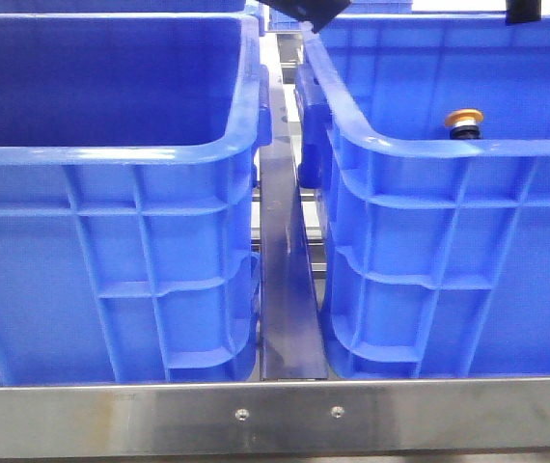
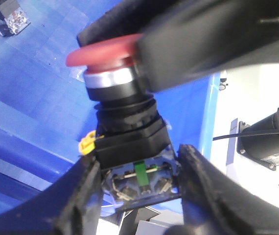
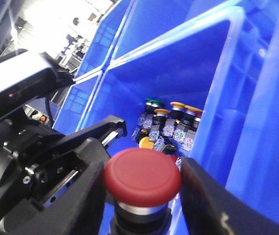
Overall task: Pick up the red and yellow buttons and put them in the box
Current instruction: 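Lift the red button and grasp its cap with the right gripper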
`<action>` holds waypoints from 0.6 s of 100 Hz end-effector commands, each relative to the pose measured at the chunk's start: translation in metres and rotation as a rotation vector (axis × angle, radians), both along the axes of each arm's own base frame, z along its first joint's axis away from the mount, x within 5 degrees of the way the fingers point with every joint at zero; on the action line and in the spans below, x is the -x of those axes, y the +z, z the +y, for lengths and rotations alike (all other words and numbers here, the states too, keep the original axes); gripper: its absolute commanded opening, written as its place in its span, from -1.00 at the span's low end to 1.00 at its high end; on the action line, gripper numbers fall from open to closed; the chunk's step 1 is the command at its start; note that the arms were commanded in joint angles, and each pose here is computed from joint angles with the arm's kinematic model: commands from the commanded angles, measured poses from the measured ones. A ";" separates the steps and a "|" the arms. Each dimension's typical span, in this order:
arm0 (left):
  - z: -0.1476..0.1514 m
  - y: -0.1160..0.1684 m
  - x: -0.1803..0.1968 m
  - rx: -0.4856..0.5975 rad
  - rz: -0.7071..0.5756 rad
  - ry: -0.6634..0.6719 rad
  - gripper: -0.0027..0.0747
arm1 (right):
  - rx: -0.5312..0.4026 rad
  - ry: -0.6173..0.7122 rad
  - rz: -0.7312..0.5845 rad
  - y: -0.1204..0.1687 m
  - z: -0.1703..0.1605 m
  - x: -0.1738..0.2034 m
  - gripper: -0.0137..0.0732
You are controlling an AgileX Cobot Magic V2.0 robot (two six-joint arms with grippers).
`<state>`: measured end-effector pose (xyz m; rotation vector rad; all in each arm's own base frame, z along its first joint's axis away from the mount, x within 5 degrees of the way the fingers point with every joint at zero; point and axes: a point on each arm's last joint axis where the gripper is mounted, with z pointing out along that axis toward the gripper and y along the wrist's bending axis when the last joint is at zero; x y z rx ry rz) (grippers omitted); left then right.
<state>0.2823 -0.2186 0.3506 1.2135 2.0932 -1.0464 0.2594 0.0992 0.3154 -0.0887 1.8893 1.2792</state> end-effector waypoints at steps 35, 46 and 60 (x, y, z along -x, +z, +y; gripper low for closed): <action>0.000 0.030 0.010 0.074 -0.060 -0.005 0.63 | -0.138 -0.030 -0.067 0.030 -0.006 0.001 -0.14; 0.001 0.028 0.011 0.058 -0.051 -0.022 0.61 | -0.118 -0.110 -0.093 0.034 -0.029 -0.007 -0.14; 0.003 0.028 0.013 0.050 -0.034 -0.041 0.61 | -0.028 -0.235 -0.140 0.040 -0.072 -0.014 -0.14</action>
